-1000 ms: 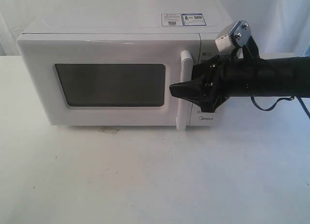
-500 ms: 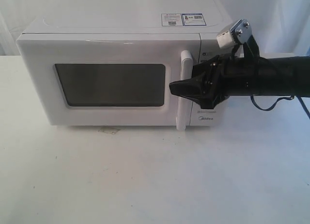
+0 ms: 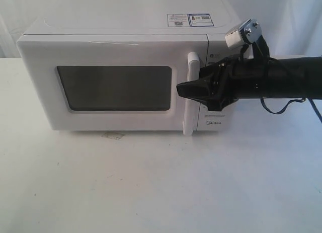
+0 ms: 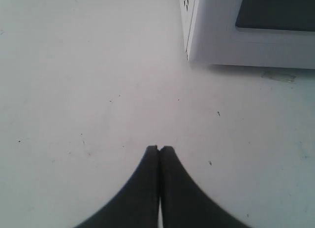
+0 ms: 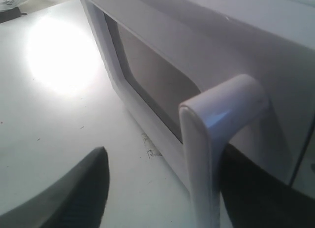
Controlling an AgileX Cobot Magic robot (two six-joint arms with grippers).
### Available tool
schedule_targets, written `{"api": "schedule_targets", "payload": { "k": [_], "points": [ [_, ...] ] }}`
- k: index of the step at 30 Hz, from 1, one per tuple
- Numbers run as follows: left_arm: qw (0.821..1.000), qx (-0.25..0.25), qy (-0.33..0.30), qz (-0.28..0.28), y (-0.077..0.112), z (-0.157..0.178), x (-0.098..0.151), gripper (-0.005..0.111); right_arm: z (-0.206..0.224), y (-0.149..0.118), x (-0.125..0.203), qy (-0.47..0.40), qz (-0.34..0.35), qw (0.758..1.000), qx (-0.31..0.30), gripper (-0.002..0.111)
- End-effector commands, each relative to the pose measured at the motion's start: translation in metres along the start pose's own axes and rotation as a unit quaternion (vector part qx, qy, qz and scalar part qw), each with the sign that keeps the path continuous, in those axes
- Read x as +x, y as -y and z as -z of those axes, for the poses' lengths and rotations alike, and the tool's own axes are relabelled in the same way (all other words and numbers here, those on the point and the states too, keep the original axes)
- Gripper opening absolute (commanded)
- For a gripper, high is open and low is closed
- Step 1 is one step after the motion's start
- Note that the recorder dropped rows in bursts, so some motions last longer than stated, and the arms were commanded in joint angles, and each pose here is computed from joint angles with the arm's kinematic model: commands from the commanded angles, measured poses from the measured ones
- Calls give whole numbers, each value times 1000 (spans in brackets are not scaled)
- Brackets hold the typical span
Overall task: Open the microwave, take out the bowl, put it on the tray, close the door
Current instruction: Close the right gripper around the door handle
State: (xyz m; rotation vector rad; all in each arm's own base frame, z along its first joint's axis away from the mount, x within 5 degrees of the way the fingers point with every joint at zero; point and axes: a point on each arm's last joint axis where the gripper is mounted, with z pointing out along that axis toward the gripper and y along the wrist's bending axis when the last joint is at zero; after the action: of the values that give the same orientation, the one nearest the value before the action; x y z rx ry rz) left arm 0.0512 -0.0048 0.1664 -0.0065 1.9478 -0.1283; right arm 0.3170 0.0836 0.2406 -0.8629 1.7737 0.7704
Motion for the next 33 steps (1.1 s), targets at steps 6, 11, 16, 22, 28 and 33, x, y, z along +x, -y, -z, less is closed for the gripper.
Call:
{"api": "schedule_targets", "payload": {
  "k": [6, 11, 16, 22, 28, 33],
  "points": [
    [1000, 0, -1, 1, 0, 0, 1, 0, -1, -1, -25, 75, 14, 997, -27, 6],
    [1000, 0, -1, 1, 0, 0, 1, 0, -1, -3, -26, 81, 14, 996, -39, 0],
    [1000, 0, -1, 1, 0, 0, 1, 0, 0, -5, -26, 85, 15, 995, -47, 0],
    [1000, 0, -1, 1, 0, 0, 1, 0, 0, -5, -26, 86, 15, 995, -48, 0],
    [1000, 0, -1, 1, 0, 0, 1, 0, 0, -5, -27, 86, 10, 995, -51, 0],
    [1000, 0, -1, 1, 0, 0, 1, 0, -1, 1, -24, 69, 8, 997, -17, 0]
  ]
}}
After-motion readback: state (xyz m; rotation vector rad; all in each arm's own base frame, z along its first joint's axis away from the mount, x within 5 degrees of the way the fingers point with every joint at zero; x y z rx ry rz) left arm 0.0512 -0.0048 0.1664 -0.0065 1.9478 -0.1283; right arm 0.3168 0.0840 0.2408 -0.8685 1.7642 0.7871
